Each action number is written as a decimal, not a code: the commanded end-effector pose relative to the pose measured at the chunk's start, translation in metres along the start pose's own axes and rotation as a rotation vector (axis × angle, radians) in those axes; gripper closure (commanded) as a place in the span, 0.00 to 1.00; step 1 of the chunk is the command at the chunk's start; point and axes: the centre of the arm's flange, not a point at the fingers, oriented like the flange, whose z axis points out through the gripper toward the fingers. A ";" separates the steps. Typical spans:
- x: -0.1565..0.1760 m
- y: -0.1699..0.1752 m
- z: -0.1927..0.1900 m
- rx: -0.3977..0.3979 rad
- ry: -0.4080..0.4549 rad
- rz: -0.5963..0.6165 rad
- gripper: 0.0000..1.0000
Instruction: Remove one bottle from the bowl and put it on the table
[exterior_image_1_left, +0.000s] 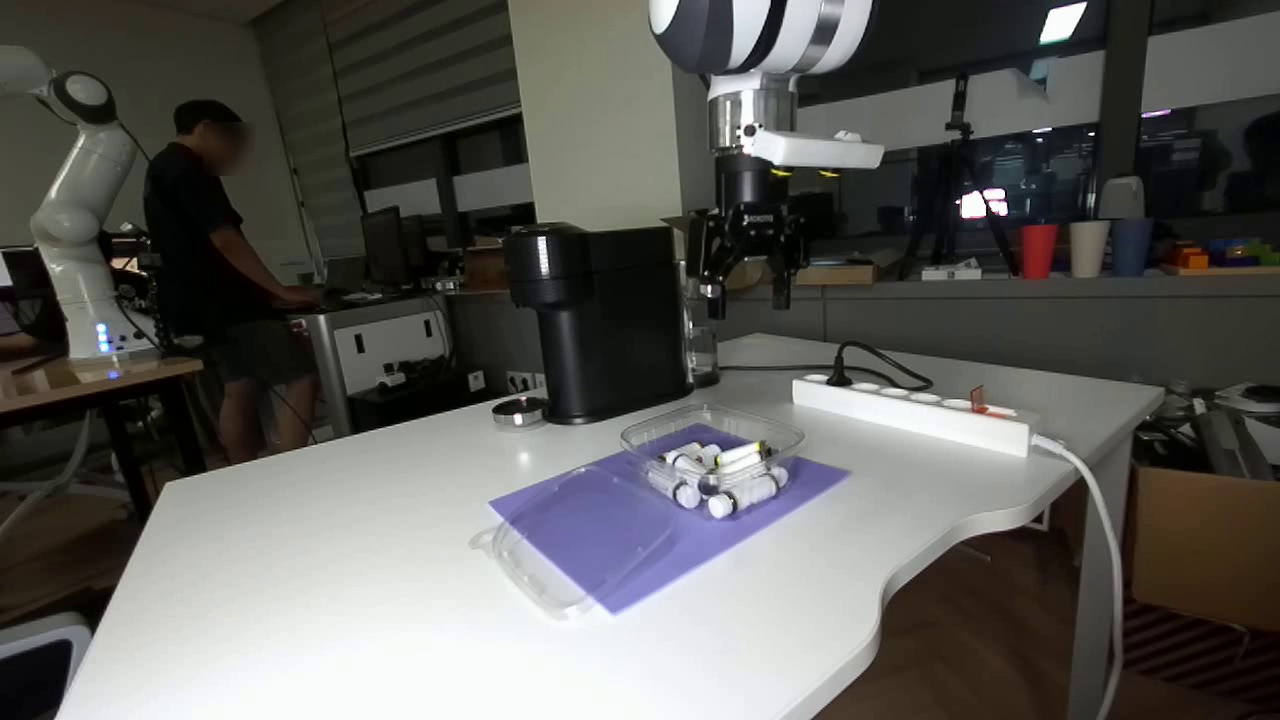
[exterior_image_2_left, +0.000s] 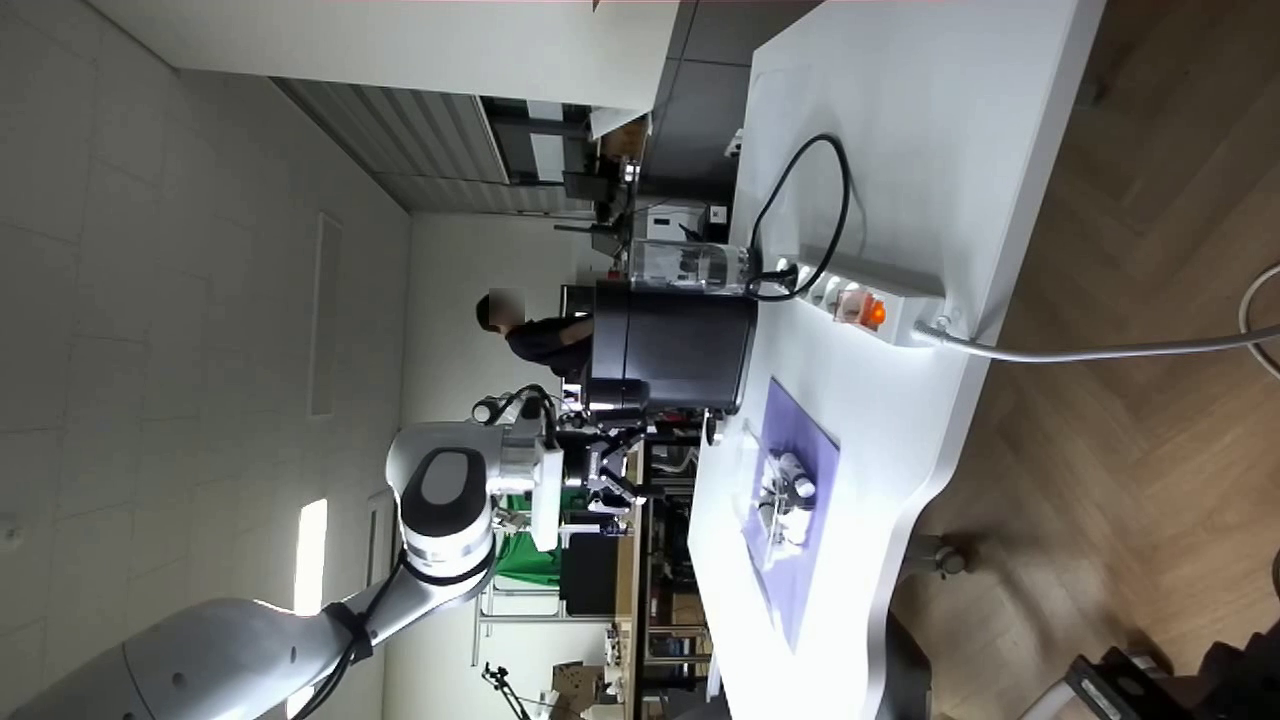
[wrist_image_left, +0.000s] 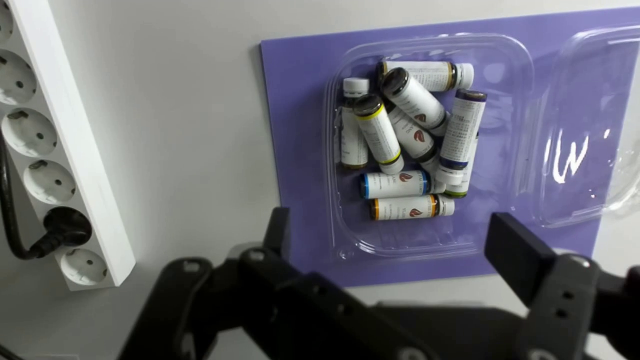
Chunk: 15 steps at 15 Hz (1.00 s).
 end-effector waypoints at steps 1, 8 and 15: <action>0.003 -0.017 0.027 -0.014 -0.001 -0.003 0.00; 0.002 -0.059 0.081 -0.052 0.024 -0.070 0.00; -0.001 -0.073 0.119 -0.067 0.043 -0.099 0.00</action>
